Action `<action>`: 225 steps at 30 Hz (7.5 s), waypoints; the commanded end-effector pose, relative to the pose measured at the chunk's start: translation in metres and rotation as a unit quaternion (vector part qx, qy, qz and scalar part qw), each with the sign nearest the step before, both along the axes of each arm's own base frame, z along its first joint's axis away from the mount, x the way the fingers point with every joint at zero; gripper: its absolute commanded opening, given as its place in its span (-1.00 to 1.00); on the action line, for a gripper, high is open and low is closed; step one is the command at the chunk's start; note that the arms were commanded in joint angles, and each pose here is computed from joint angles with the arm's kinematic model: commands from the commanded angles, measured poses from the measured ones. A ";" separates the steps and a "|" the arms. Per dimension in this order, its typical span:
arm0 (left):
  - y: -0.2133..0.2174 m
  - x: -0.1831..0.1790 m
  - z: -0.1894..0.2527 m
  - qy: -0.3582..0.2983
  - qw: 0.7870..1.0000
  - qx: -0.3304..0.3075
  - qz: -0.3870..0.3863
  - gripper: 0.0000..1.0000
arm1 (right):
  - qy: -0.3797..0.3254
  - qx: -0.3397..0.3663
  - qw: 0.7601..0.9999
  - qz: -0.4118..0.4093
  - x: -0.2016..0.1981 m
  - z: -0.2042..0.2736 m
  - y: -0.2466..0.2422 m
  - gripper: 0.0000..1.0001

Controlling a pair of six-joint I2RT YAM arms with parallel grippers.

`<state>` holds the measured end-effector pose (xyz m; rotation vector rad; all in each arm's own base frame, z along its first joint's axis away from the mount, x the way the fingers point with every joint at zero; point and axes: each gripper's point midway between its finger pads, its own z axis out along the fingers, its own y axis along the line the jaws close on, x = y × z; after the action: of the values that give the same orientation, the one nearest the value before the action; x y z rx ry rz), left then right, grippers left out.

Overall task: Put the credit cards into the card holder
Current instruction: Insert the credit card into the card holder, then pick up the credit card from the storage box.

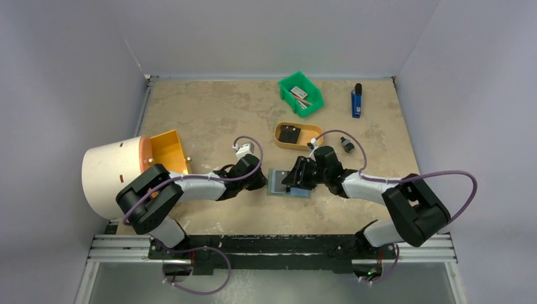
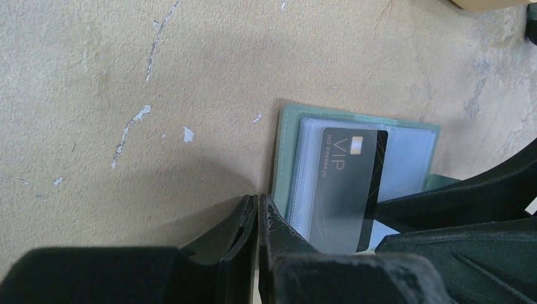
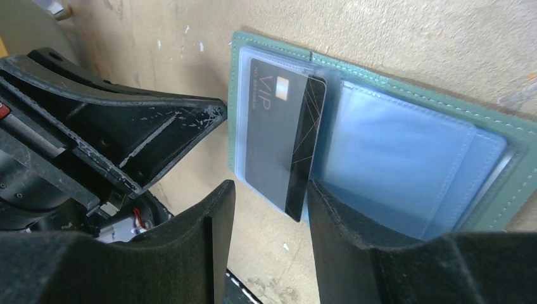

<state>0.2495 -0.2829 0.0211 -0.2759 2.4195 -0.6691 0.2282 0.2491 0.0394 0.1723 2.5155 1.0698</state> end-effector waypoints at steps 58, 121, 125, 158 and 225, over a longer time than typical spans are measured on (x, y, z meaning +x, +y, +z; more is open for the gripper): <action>0.007 0.002 0.005 -0.016 1.000 0.022 0.000 -0.93 | -0.033 -0.011 0.998 0.059 0.029 0.026 0.036 -0.04; 0.056 0.020 0.101 -0.143 0.986 0.056 0.061 -0.50 | -0.124 -0.054 0.976 -0.170 0.220 0.074 -0.062 0.11; 0.055 0.022 0.098 -0.143 0.986 0.064 0.058 -0.50 | -0.113 -0.058 0.978 -0.166 0.226 0.060 -0.059 0.08; 0.051 0.021 0.084 -0.126 0.988 0.072 0.047 -0.57 | -0.055 -0.070 0.987 -0.131 0.209 0.005 -0.040 -0.17; 0.058 0.015 0.094 -0.125 0.988 0.047 0.071 -0.62 | 0.025 0.149 0.929 -0.337 0.160 0.158 -0.068 -1.00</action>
<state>0.2636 -0.2257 0.1007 -0.2550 2.2010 -0.4562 0.3937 0.1872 0.1772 0.7702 2.1284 1.0416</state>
